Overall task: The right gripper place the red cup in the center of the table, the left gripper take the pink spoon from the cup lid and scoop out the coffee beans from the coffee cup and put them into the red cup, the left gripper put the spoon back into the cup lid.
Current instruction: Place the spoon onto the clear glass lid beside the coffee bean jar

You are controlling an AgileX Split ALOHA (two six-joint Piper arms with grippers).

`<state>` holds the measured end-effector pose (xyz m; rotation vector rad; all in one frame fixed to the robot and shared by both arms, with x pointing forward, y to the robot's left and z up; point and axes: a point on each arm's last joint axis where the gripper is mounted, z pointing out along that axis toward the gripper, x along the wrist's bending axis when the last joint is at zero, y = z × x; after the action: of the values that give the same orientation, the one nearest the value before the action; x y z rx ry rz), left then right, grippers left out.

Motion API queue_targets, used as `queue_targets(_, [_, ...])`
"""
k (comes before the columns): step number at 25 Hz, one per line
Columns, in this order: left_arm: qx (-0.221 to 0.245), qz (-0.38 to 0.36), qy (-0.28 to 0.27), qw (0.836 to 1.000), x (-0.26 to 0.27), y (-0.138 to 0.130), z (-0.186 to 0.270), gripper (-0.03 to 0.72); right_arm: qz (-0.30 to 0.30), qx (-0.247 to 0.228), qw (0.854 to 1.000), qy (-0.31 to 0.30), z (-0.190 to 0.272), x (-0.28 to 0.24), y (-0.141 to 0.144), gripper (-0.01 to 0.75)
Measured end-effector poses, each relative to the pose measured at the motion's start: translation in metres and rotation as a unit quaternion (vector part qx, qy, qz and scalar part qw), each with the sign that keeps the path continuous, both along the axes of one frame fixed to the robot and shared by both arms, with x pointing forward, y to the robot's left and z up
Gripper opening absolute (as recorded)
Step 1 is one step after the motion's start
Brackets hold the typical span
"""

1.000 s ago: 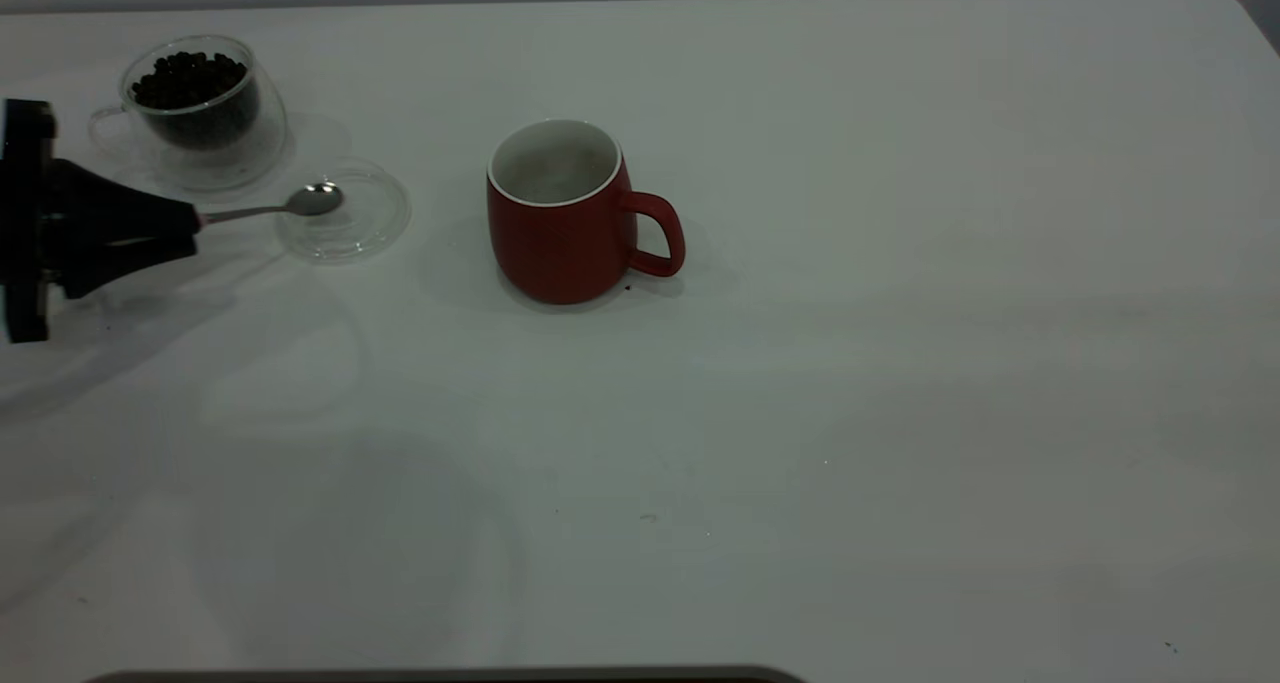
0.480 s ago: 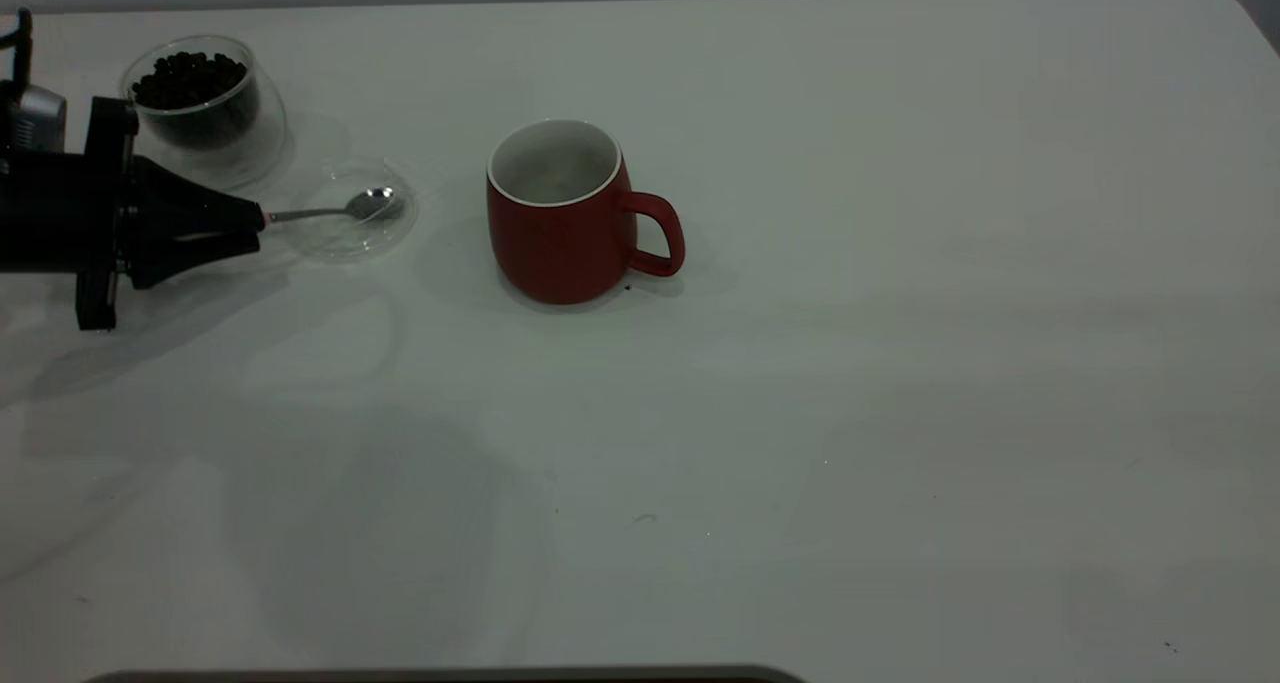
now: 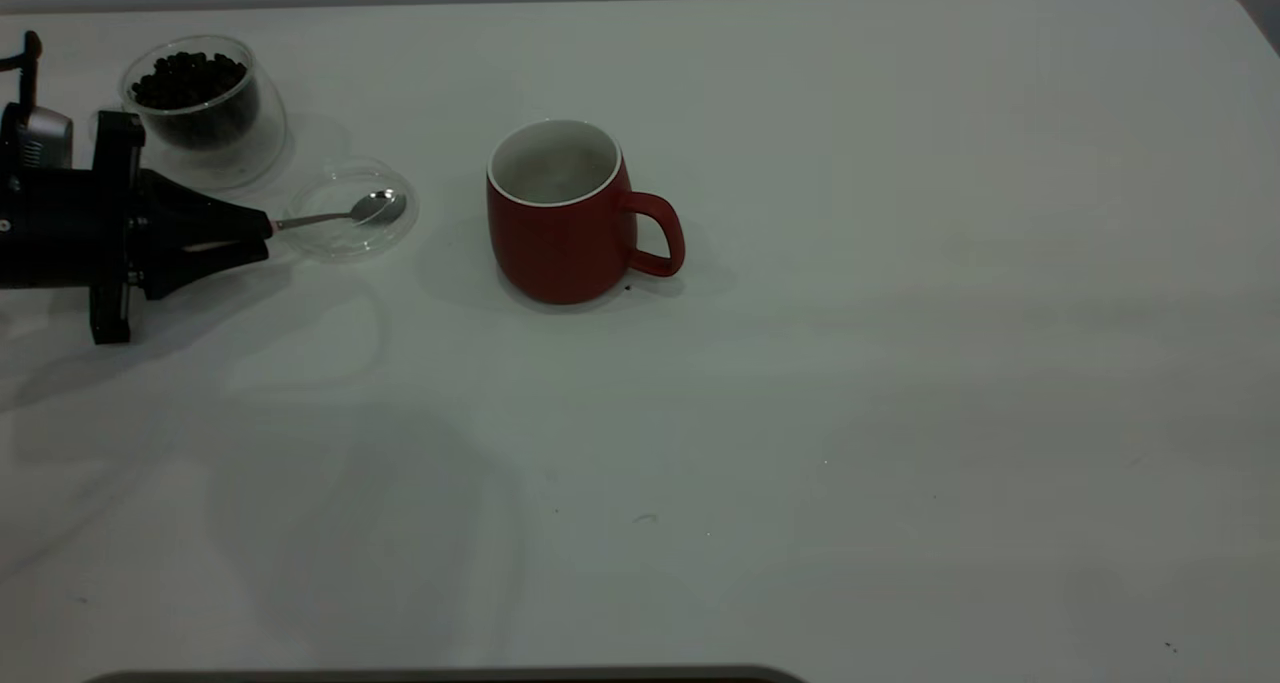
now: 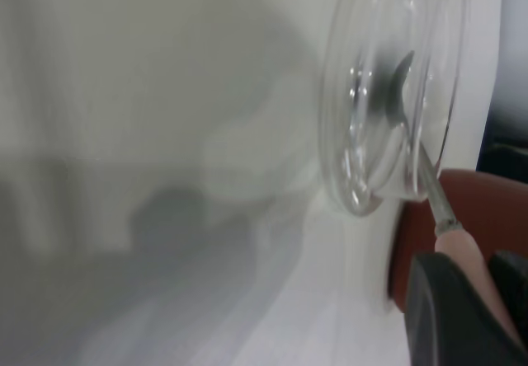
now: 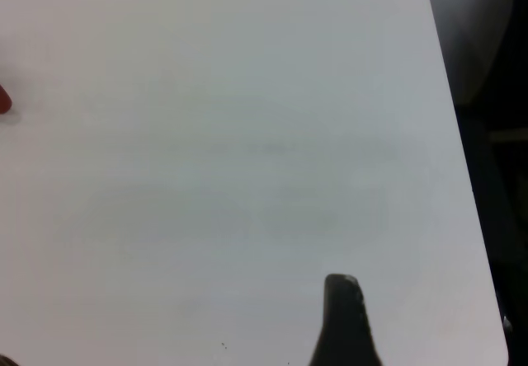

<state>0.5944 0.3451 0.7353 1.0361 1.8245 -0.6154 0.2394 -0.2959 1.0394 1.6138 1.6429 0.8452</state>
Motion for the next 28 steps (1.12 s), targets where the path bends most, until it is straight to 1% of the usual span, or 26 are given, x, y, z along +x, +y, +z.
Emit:
queue_targets(19, [0.001, 0.007, -0.005, 1.0, 0.0018, -0.0029, -0.0019, 0.12, 0.0, 0.0, 1.0, 0.0, 0.0, 0.0, 0.0, 0.587])
queue_targets(22, [0.006, 0.004, -0.007, 1.0, 0.0018, -0.0041, -0.0029, 0.143, 0.0, 0.0, 1.0, 0.0, 0.0, 0.0, 0.0, 0.587])
queue_targets(24, [0.01, 0.002, -0.006, 1.0, 0.0019, -0.0054, -0.0038, 0.172, 0.0, 0.0, 1.0, 0.0, 0.0, 0.0, 0.0, 0.587])
queue_targets(28, [0.016, 0.006, -0.005, 1.0, 0.0027, -0.0057, -0.0046, 0.27, 0.0, 0.0, 1.0, 0.0, 0.0, 0.0, 0.0, 0.587])
